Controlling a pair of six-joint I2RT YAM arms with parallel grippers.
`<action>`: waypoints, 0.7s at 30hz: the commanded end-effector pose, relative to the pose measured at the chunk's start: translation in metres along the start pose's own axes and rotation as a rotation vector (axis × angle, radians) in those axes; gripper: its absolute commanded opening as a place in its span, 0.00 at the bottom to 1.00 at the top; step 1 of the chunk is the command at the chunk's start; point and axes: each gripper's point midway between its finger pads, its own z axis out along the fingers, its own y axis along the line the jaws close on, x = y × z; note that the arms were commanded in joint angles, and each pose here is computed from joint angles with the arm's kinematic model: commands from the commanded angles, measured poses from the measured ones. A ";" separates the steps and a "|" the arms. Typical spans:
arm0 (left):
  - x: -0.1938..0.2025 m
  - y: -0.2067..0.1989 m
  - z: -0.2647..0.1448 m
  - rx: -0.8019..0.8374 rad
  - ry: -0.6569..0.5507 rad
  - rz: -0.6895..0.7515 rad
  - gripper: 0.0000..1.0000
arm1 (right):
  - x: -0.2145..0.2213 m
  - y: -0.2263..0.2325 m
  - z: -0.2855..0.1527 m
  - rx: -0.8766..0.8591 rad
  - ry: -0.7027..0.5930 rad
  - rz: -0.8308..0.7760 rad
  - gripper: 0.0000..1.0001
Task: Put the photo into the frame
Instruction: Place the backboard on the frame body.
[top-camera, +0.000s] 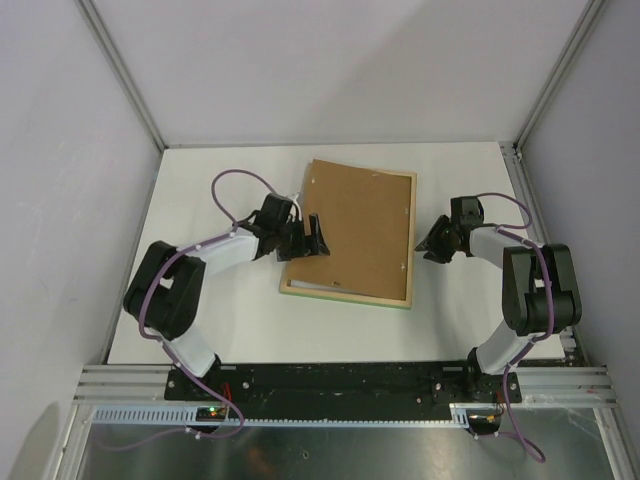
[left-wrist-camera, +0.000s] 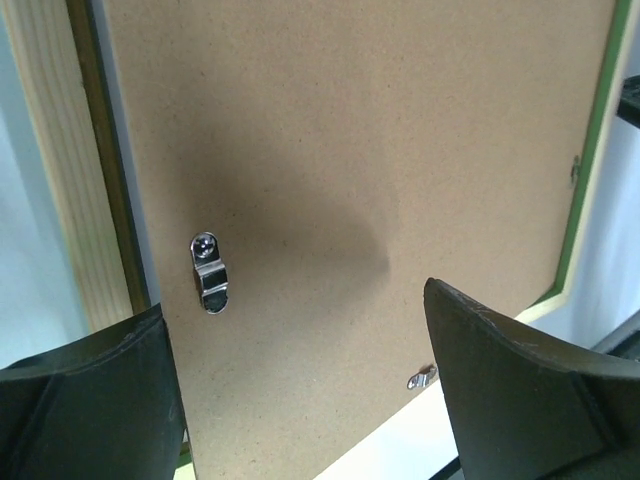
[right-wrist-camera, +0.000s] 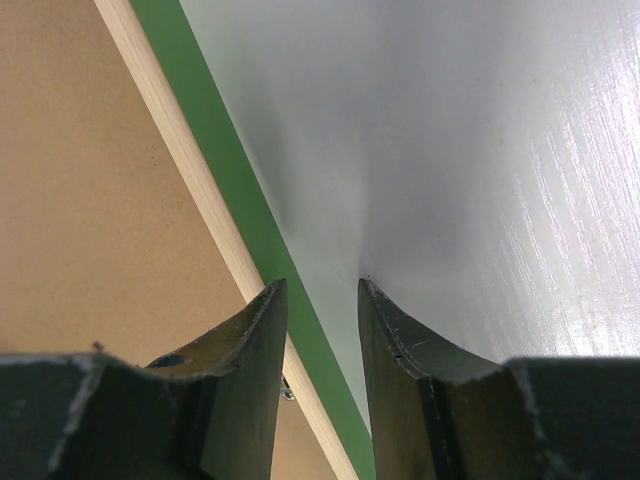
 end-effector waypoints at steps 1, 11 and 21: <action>-0.017 0.001 -0.003 -0.101 -0.042 0.100 0.90 | -0.010 0.014 -0.001 -0.051 -0.016 -0.016 0.40; -0.027 -0.010 -0.002 -0.255 -0.064 0.262 0.96 | -0.011 0.013 0.000 -0.054 -0.016 -0.018 0.40; -0.029 -0.010 -0.003 -0.430 -0.075 0.396 0.98 | -0.016 0.012 -0.006 -0.055 -0.030 -0.022 0.40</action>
